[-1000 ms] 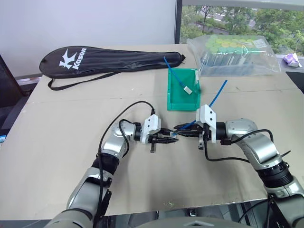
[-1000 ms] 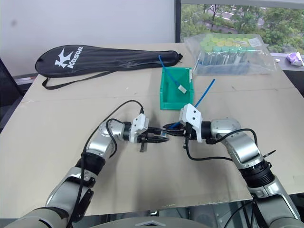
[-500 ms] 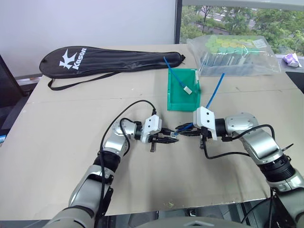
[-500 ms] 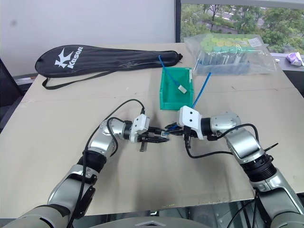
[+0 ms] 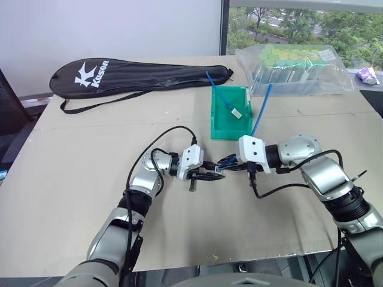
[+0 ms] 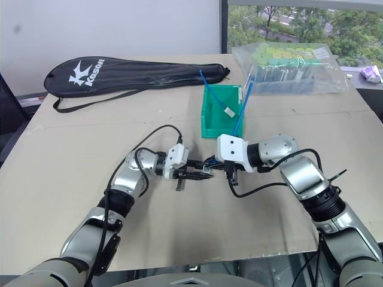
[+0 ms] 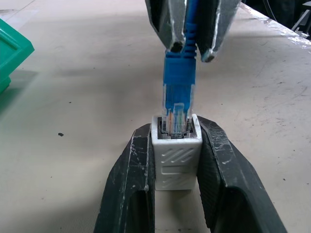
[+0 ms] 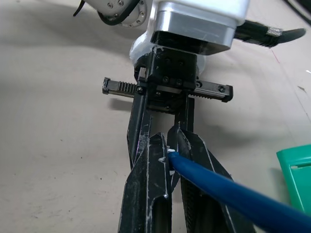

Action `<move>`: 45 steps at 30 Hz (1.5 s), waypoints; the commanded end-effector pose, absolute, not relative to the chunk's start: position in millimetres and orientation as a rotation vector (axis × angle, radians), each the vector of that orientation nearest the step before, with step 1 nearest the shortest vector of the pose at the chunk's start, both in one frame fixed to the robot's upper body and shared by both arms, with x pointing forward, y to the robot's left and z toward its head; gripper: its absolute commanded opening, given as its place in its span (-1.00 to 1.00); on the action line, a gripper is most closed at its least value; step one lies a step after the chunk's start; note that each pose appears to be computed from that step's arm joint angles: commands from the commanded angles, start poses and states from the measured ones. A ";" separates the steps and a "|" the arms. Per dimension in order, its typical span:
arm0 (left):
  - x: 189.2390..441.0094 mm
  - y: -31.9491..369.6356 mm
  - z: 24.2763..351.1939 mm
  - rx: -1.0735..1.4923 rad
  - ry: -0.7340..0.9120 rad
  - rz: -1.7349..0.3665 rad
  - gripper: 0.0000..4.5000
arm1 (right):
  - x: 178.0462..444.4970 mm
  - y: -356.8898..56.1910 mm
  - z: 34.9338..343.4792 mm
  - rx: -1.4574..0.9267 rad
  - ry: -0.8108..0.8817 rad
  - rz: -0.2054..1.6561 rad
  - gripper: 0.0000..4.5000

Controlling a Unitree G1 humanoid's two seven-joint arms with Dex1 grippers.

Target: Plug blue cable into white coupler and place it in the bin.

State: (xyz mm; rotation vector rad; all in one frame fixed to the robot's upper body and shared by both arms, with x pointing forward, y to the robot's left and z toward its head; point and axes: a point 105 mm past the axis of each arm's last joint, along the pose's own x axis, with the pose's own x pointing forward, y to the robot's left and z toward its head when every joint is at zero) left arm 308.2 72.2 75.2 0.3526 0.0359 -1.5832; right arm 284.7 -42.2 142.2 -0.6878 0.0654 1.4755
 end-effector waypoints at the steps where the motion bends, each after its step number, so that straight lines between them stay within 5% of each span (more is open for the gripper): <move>1: 303.5 68.5 67.1 0.352 0.070 -1.613 -0.75 | 280.2 -34.4 149.5 -0.739 0.048 1.503 -1.00; 11: 303.9 65.9 68.8 0.335 0.057 -1.604 -0.75 | 282.3 -30.2 133.3 -0.707 0.128 1.516 -1.00; 23: 302.1 65.2 68.2 0.308 0.055 -1.598 -0.75 | 268.0 -39.3 59.5 -0.679 0.423 1.593 -1.00; 30: 300.6 69.2 66.5 0.300 0.075 -1.588 -0.75 | 277.6 -18.7 102.6 -0.508 0.219 1.567 -1.00; 31: 299.8 69.9 65.6 0.297 0.086 -1.591 -0.40 | 278.6 -19.9 106.9 -0.505 0.206 1.564 -1.00; 37: 295.2 73.5 59.8 0.320 0.100 -1.584 0.69 | 283.5 -25.1 125.3 -0.506 0.160 1.540 -1.00; 45: 292.7 94.0 62.7 0.318 0.088 -1.494 0.69 | 279.0 -26.6 151.7 -0.493 0.095 1.532 -1.00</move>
